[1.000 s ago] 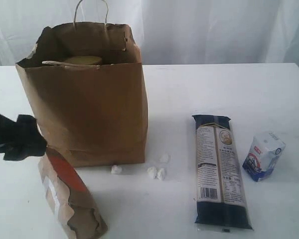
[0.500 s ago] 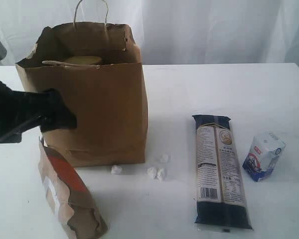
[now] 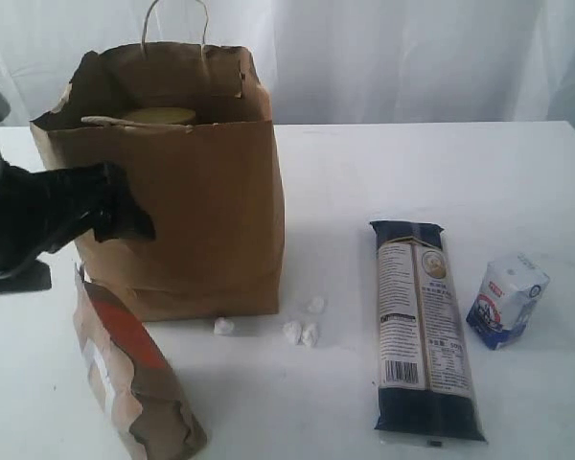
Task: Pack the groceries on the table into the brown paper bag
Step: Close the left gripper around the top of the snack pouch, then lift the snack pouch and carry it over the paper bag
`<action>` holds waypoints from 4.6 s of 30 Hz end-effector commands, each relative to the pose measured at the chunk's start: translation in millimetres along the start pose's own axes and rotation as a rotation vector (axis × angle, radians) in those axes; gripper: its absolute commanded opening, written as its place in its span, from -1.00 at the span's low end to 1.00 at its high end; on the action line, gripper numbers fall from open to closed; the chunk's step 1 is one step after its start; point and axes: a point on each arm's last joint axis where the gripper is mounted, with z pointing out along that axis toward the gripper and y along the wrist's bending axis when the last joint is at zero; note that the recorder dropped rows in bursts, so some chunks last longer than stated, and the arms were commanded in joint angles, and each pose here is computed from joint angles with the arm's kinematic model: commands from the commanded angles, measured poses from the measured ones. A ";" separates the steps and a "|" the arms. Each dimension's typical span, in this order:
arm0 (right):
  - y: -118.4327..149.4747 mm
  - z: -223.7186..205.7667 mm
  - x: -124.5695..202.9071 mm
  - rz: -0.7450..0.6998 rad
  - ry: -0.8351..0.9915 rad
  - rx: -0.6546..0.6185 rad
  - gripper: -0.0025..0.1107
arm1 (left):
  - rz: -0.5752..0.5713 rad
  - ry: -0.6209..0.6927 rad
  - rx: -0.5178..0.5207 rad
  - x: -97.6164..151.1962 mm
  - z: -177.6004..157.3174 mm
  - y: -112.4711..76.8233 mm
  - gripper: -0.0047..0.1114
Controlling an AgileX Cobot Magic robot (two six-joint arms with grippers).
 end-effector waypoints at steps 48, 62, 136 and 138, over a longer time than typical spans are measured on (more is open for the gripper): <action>-0.2 0.2 0.8 -0.016 -0.007 -0.004 -0.96 | -0.216 0.145 -0.261 6.7 54.6 13.4 0.89; -0.2 0.2 0.8 -0.016 -0.007 -0.004 -0.96 | 0.032 0.287 -0.269 18.1 94.8 12.9 0.89; -0.2 0.2 0.8 -0.016 -0.007 -0.004 -0.96 | 0.885 -0.431 -0.039 -74.2 -260.8 -68.0 -0.92; -0.2 0.2 0.8 -0.016 -0.007 -0.004 -0.96 | 0.914 -0.480 -0.037 -72.6 -274.8 -66.2 -0.92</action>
